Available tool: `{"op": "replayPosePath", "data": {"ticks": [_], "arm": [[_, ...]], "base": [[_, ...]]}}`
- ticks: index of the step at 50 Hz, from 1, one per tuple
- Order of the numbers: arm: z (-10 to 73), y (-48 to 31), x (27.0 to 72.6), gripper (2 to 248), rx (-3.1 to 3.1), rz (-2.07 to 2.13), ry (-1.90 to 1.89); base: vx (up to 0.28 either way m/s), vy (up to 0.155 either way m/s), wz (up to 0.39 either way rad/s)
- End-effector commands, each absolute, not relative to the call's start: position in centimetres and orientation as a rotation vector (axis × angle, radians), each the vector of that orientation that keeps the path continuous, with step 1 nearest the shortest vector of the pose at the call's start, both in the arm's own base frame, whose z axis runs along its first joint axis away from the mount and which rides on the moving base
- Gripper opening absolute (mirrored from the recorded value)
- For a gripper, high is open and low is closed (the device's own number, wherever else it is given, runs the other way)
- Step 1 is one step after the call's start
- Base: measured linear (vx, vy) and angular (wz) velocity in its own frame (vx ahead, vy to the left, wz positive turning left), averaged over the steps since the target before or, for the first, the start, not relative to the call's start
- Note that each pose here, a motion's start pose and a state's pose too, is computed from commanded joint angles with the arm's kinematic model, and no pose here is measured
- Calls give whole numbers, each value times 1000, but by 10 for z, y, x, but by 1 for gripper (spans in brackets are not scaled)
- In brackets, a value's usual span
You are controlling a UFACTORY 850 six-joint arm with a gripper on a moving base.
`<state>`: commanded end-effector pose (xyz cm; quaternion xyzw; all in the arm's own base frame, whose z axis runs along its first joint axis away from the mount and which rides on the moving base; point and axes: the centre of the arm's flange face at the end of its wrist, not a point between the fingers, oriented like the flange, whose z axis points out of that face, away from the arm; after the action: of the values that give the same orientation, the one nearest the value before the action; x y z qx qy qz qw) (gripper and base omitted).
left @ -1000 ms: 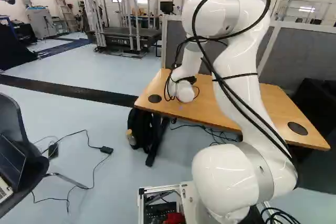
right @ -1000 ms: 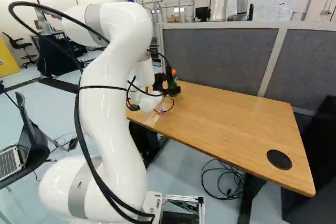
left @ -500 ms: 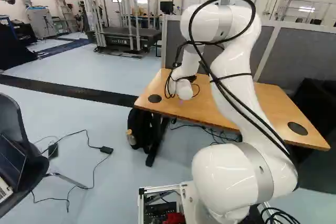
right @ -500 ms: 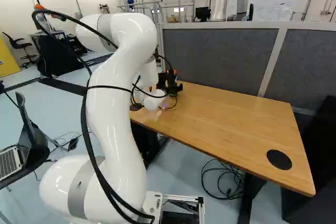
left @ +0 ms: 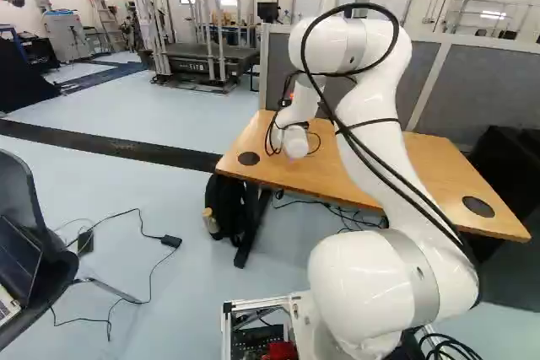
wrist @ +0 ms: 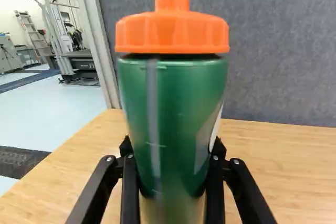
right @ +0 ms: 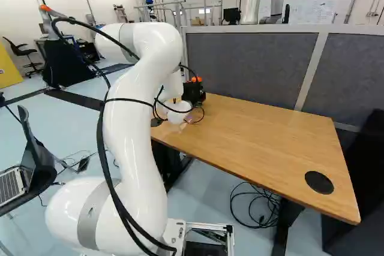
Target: Pick up the green bottle from the table
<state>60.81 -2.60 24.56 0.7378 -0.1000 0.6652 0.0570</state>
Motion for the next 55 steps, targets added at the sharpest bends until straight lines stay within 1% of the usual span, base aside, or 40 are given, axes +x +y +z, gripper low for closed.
{"op": "replayPosePath", "data": {"ticks": [15, 55], "arm": [[249, -26, 595, 113, 2251, 2000, -302], [302, -26, 527, 113, 2248, 2001, -304]], "base": [[0, 0, 0], [0, 0, 0]]}}
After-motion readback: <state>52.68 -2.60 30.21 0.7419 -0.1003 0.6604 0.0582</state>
